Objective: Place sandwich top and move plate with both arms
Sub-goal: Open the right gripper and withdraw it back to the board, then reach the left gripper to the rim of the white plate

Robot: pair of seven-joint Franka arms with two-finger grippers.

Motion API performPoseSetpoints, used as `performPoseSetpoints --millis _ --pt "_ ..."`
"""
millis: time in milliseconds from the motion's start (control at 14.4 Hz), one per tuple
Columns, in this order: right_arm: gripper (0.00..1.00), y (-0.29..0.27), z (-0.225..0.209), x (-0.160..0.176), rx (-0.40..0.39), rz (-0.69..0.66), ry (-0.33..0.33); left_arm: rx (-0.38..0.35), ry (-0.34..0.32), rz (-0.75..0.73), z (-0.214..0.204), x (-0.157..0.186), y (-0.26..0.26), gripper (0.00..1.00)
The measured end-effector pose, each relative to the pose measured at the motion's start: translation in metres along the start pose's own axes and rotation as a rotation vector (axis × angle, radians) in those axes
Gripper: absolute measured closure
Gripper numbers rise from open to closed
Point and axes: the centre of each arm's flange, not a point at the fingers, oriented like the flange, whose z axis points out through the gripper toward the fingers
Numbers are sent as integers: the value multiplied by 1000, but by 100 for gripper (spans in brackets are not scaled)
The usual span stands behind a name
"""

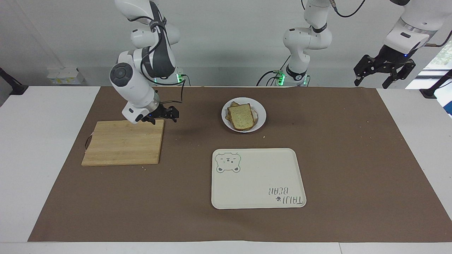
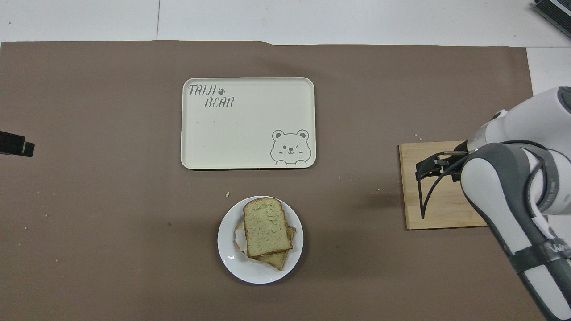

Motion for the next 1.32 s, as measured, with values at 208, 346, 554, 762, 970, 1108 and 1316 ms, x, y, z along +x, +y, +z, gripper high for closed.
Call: performPoseSetpoints --millis 208,346,554,762,970,1108,1316 --pt "0 0 -37 8 -60 -25 75 0 0 3 0 0 2 0" --pt "0 6 -63 9 -61 -15 127 0 0 3 0 0 2 0" --pt "0 15 -103 -1 -54 -2 200 0 0 3 0 0 2 0" --pt "0 19 -137 -20 -46 3 262 -10 0 3 1 0 2 0" --pt "0 22 -157 -35 -41 9 251 -39 4 2 1 1 3 0" --pt "0 24 -188 -47 -49 14 233 -67 11 5 0 1 6 0" --pt "0 25 -213 -60 -62 16 234 -120 26 12 1 3 12 0"
